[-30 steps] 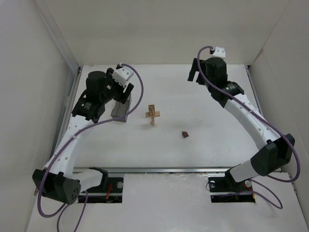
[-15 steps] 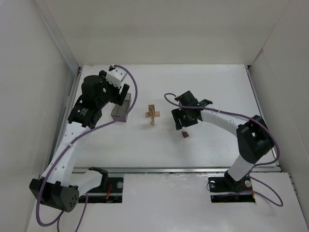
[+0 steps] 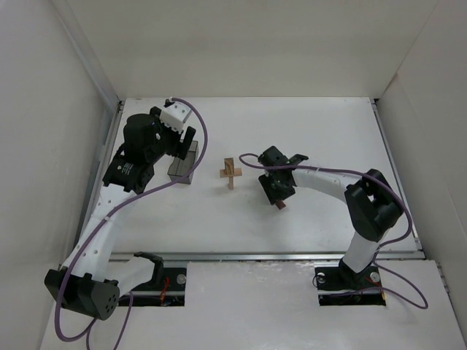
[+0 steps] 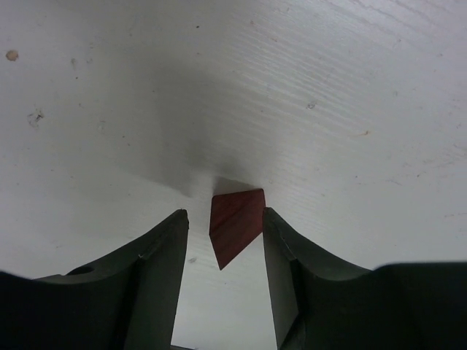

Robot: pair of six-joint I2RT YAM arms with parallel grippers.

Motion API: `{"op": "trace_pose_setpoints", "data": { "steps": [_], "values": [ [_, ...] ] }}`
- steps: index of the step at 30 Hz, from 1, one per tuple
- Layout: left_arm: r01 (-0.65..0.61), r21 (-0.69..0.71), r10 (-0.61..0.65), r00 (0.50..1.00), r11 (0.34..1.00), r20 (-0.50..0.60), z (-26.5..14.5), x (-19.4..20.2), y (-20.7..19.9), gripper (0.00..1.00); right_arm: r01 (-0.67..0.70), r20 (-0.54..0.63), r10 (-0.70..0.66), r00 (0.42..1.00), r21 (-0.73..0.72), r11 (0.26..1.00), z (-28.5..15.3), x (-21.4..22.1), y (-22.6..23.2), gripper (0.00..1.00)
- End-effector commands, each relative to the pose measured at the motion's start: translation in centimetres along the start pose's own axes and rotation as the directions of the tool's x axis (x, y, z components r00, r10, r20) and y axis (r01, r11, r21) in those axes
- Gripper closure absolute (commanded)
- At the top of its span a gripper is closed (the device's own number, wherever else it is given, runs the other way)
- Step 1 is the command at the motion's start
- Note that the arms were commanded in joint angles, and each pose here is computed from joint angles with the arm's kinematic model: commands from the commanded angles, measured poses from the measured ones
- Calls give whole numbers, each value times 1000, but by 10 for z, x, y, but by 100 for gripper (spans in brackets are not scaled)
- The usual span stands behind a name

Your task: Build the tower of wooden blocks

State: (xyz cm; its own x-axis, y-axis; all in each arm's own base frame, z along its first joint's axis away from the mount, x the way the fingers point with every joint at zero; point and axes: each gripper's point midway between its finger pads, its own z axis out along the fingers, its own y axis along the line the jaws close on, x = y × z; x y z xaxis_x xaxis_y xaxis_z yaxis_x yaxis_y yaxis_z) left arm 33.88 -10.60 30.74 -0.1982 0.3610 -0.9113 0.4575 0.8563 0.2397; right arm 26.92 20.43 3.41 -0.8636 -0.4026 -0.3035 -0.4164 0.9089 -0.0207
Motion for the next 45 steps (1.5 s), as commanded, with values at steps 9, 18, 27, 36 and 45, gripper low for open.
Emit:
{"op": "trace_pose_setpoints", "data": {
  "steps": [9, 18, 27, 36, 45],
  "values": [
    [10, 14, -11, 998, 1000, 60, -6, -15, -3, 30, 1, 38, -3, 999, 38, 999, -16, -6, 5, 58],
    [10, 13, -11, 998, 1000, 59, -6, -14, -3, 30, -2, 4, 2, 1000, 58, 998, -9, -6, 4, 82],
    [0, 9, -1, 998, 1000, 70, -9, -17, -2, 30, -21, 46, 19, 999, 41, 999, -19, -17, 7, 100],
    [-95, 110, 82, 990, 989, 119, -19, -42, -14, 33, -115, 366, 210, 907, -264, 958, -134, -102, 12, 100],
    [-398, 463, 287, 912, 792, 293, -37, -81, -82, 16, 157, 648, 391, 654, -622, 767, -295, -163, 56, 100]
  ]
}}
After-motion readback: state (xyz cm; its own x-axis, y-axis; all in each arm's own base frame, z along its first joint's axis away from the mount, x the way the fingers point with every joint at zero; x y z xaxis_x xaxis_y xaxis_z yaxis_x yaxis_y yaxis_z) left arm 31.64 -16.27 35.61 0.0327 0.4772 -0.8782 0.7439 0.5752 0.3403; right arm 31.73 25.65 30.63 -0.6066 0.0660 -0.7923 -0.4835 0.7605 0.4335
